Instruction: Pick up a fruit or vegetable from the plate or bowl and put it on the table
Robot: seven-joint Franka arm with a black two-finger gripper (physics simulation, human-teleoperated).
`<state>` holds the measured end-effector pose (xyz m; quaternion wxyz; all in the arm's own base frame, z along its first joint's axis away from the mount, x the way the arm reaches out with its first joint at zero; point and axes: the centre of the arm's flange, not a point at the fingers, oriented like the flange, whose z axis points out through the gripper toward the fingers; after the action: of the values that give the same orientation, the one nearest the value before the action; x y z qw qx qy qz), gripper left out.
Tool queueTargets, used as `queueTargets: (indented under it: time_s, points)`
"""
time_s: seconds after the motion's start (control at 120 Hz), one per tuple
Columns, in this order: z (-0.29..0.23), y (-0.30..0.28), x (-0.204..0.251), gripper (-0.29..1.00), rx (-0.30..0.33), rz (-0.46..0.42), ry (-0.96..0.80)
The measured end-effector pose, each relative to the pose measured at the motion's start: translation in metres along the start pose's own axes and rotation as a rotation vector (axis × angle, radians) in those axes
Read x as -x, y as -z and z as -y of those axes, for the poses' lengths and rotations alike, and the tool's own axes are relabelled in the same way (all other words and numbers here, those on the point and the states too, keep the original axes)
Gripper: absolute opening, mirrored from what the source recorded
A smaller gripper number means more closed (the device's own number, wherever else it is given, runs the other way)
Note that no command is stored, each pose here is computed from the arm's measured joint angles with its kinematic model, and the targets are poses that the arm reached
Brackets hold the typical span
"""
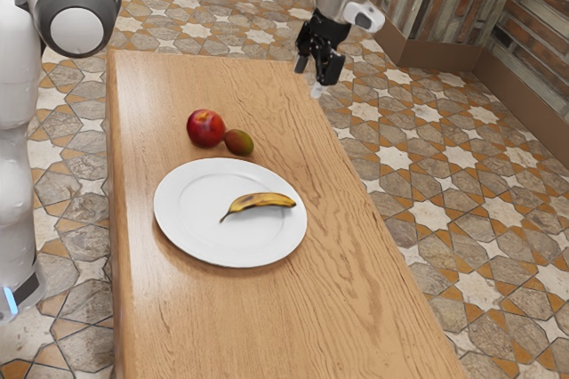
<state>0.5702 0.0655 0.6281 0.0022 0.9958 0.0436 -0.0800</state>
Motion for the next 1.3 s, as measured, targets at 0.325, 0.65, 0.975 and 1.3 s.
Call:
queueTargets:
  time_s: [0.325,0.65,0.975,1.3]
  points:
    - [-0.006,0.020,-0.015,0.70,-0.001,-0.180,-0.015]
    - [-0.126,0.024,-0.009,0.70,0.017,-0.242,-0.201]
    - [-0.161,-0.005,0.075,0.70,-0.053,-0.176,-0.227]
    - [-0.124,-0.084,0.049,0.70,-0.003,-0.090,-0.146]
